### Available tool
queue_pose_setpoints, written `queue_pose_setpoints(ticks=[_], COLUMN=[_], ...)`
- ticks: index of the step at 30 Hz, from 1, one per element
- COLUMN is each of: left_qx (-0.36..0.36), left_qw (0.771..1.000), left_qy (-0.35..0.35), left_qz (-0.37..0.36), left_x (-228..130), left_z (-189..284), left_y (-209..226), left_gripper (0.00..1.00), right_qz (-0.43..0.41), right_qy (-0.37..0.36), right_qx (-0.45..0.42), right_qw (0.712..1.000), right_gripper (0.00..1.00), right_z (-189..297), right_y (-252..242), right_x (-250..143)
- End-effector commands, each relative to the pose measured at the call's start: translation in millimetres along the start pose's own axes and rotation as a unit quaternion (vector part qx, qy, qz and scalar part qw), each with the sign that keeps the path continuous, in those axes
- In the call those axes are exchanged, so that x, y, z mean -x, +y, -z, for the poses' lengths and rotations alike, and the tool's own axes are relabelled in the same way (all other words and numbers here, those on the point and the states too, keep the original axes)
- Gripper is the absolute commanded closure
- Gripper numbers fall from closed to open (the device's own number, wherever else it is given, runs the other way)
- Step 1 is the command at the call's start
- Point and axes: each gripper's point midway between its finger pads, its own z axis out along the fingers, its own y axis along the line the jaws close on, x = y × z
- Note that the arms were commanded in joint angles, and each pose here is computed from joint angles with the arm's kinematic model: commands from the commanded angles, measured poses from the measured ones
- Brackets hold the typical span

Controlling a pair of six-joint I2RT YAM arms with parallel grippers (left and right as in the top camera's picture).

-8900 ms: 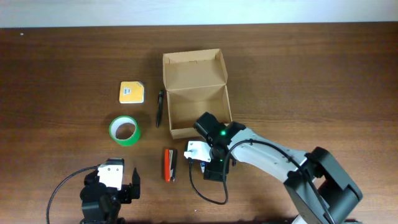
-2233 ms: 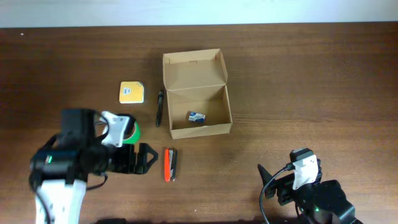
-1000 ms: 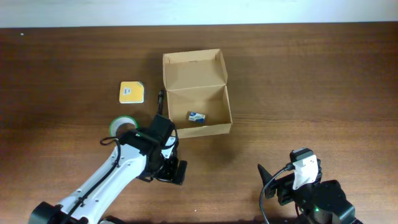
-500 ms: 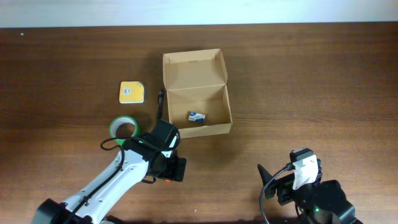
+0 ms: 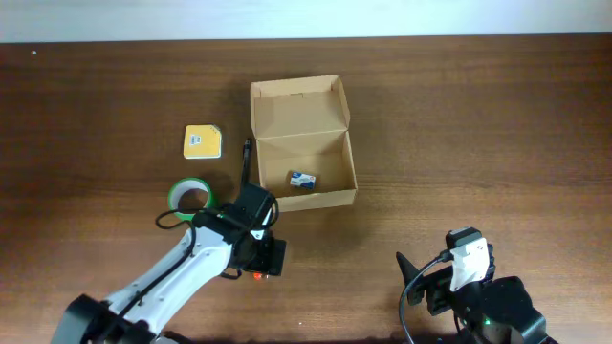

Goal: Pack container
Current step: 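Close the left gripper on the red stapler and lift it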

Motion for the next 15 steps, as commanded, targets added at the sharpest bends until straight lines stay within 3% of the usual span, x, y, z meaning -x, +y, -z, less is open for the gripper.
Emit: queue_pose_setpoints(ticks=[1, 4, 6, 9, 15], left_qx=[0.010, 0.012, 0.012, 0.014, 0.015], left_qw=[1.000, 1.000, 1.000, 1.000, 0.999], left_qy=[0.011, 0.012, 0.014, 0.018, 0.021], left_qz=[0.012, 0.013, 0.013, 0.015, 0.021], left_x=[-3, -2, -1, -2, -3], left_z=[-9, -13, -16, -18, -19], left_y=[3, 3, 3, 3, 4], left_gripper=[0.08, 0.11, 0.23, 0.29, 0.51], right_qz=[-0.006, -0.006, -0.006, -0.006, -0.006], right_qy=[-0.005, -0.005, -0.005, -0.005, -0.005], right_qx=[-0.009, -0.009, -0.009, -0.009, -0.009], right_qw=[1.000, 1.000, 1.000, 1.000, 1.000], right_gripper=[0.01, 0.01, 0.01, 0.01, 0.01], right_z=[1, 1, 1, 1, 1], right_y=[-4, -4, -4, -4, -4], right_x=[1, 1, 1, 1, 1])
